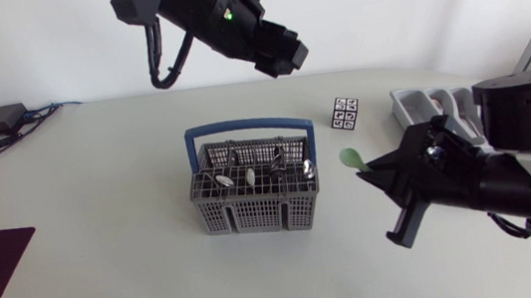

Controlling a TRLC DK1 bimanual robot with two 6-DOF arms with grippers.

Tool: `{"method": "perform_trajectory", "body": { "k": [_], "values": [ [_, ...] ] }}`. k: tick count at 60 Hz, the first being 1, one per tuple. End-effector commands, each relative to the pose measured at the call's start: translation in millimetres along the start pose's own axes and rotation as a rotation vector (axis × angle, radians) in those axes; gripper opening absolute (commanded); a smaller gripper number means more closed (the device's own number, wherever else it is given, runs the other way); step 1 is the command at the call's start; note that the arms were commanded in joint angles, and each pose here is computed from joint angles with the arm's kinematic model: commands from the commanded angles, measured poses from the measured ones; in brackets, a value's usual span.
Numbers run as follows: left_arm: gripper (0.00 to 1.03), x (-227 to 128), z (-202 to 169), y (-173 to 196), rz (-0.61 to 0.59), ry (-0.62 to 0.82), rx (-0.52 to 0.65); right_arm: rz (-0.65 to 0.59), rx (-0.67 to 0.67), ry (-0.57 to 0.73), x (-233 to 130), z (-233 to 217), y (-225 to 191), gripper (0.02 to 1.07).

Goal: Transfer all utensils from the basket to the drawer tray.

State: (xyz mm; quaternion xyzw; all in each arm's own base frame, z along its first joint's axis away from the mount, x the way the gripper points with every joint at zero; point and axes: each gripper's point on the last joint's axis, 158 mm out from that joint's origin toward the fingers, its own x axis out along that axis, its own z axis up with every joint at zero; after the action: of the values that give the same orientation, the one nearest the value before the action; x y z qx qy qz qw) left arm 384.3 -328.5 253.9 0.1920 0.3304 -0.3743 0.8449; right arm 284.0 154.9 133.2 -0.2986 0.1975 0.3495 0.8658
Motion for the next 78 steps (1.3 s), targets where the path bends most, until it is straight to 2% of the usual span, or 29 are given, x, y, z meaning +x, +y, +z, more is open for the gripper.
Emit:
{"method": "perform_trajectory", "body": {
  "k": [1, 24, 34, 44, 61, 72, 78],
  "values": [
    [0.57, -3.5, -16.4, -0.5, 0.025, 0.025, 0.116, -0.001, -0.019, 0.044, -3.1, -28.7, -9.2, 0.08],
    [0.57, 18.7, -85.5, -20.4, 0.069, 0.139, 0.46, 0.032, -0.057, 0.202, -15.3, -141.8, -93.8, 0.08],
    [0.57, 29.4, -108.9, -24.5, 0.091, 0.175, 0.567, 0.037, -0.089, 0.279, -26.3, -199.5, -142.5, 0.08],
    [0.57, 32.2, -122.0, -30.8, 0.075, 0.192, 0.624, 0.057, -0.154, 0.362, -34.5, -257.5, -178.4, 0.08],
    [0.57, 32.3, -138.9, -41.7, 0.038, 0.219, 0.755, 0.094, -0.248, 0.522, -47.1, -336.9, -209.4, 0.08],
    [0.58, 33.2, -140.4, -47.1, 0.025, 0.217, 0.811, 0.099, -0.298, 0.59, -47.8, -366.5, -220.3, 0.09],
    [0.58, 34.1, -143.2, -49.9, 0.017, 0.221, 0.837, 0.101, -0.313, 0.606, -47.7, -371.2, -220.1, 0.21]
  ]
}}
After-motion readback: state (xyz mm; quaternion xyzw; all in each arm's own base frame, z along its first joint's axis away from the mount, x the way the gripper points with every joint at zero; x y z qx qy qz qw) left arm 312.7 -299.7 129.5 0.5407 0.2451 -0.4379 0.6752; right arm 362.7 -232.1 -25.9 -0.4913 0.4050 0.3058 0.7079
